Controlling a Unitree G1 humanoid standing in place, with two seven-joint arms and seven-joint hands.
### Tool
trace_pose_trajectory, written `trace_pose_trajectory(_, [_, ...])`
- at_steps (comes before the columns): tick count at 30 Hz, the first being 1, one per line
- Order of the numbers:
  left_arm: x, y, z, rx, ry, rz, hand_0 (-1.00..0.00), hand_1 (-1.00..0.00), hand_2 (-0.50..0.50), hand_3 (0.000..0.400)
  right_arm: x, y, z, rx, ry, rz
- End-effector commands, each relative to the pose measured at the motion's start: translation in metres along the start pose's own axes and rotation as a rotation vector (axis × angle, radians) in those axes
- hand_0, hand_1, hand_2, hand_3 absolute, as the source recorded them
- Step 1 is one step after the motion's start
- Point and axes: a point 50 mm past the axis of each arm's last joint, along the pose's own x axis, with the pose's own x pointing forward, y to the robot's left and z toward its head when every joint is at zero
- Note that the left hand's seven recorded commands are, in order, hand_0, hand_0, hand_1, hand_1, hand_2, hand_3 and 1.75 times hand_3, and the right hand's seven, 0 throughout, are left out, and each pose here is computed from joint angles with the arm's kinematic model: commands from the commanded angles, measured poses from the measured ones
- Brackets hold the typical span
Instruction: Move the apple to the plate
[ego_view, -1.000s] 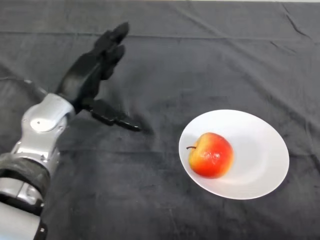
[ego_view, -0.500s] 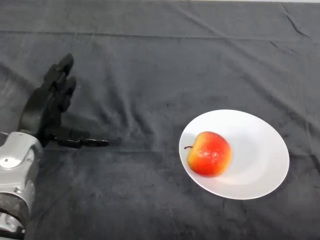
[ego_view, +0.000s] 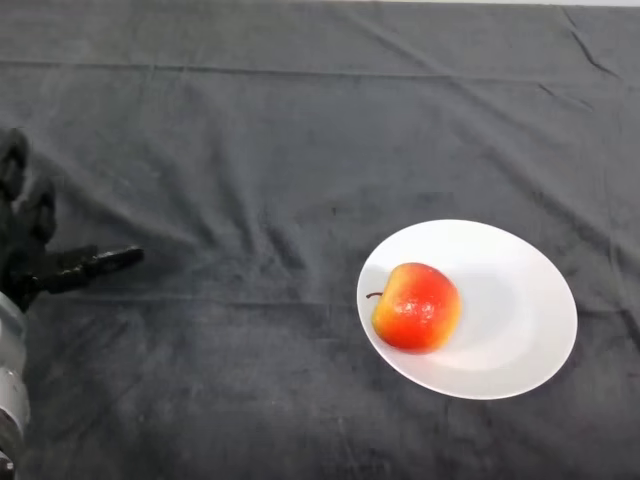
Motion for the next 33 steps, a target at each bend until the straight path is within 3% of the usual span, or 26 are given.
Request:
trace_pose_trajectory(1, [-0.009,0.029,0.002,-0.003,0.031,0.092,0.0,0.0,0.0,0.0,-0.0156,0.0371,-0.0274,-0.051,0.081,0.121])
trace_pose_trajectory(16, [-0.02,0.073,0.024,-0.184,-0.04,0.273,0.0,0.0,0.0,0.0,-0.0156,0.037,-0.0274,-0.052,0.082,0.121])
trace_pose_trajectory(24, [-0.032,0.097,0.036,-0.23,-0.092,0.37,0.0,0.0,0.0,0.0,-0.0155,0.037,-0.0274,-0.052,0.082,0.121])
trace_pose_trajectory(33, [-0.041,0.11,0.037,-0.254,-0.119,0.451,0.0,0.0,0.0,0.0,-0.0155,0.037,-0.0274,-0.052,0.082,0.121])
